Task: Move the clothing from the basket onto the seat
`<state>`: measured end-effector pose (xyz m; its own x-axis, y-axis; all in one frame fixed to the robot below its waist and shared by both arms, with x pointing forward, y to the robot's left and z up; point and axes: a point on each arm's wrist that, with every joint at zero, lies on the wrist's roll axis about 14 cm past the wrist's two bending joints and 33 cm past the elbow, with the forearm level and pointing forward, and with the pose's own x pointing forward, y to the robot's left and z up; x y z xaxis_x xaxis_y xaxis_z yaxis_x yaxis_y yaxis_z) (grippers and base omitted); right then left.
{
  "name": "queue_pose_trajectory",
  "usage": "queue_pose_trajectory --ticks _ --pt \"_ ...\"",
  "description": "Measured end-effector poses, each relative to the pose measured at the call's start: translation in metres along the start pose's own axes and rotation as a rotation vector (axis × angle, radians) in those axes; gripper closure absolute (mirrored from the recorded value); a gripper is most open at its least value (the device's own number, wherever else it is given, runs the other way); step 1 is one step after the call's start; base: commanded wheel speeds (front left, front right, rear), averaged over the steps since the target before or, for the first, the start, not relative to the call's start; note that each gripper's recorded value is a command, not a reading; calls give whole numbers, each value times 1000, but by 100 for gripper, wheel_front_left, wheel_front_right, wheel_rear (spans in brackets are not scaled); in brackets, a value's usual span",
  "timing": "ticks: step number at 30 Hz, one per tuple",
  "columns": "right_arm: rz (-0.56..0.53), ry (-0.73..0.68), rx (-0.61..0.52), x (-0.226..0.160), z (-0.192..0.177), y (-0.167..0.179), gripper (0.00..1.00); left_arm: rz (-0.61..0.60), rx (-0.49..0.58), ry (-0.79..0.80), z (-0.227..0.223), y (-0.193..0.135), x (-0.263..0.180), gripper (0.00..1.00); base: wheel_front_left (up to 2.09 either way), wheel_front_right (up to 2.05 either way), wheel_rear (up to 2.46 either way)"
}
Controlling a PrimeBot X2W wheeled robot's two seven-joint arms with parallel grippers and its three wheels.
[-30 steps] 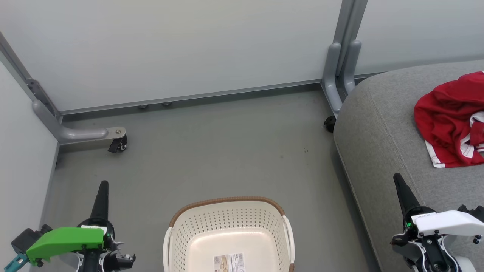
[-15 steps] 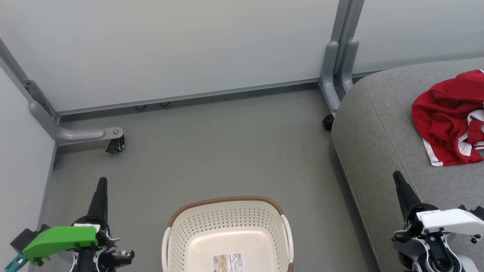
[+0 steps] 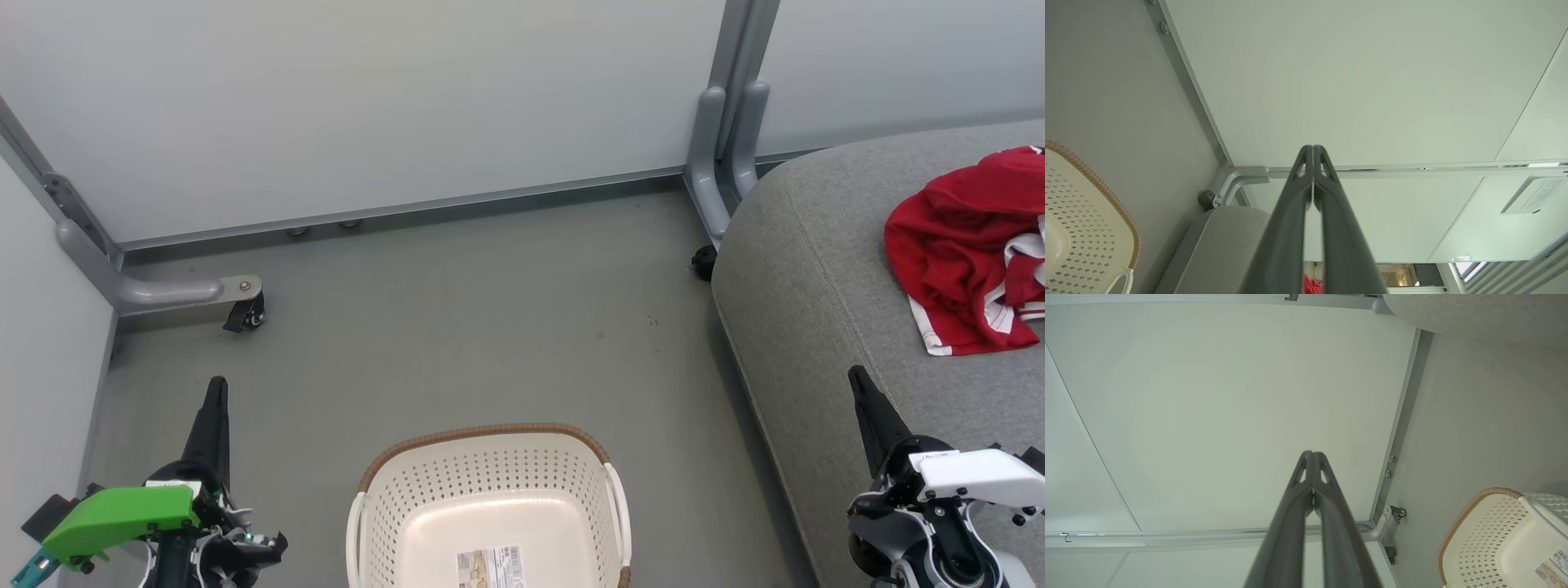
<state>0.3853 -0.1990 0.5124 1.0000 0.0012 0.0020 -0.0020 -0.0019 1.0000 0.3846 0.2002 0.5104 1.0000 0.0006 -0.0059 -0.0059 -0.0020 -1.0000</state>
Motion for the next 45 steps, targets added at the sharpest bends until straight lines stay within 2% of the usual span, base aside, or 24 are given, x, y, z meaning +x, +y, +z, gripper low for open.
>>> queue_pose_trajectory --ticks 45 --pt "1 1 2 0 0 0 100 -3 -1 1 0 -1 0 100 0 0 0"
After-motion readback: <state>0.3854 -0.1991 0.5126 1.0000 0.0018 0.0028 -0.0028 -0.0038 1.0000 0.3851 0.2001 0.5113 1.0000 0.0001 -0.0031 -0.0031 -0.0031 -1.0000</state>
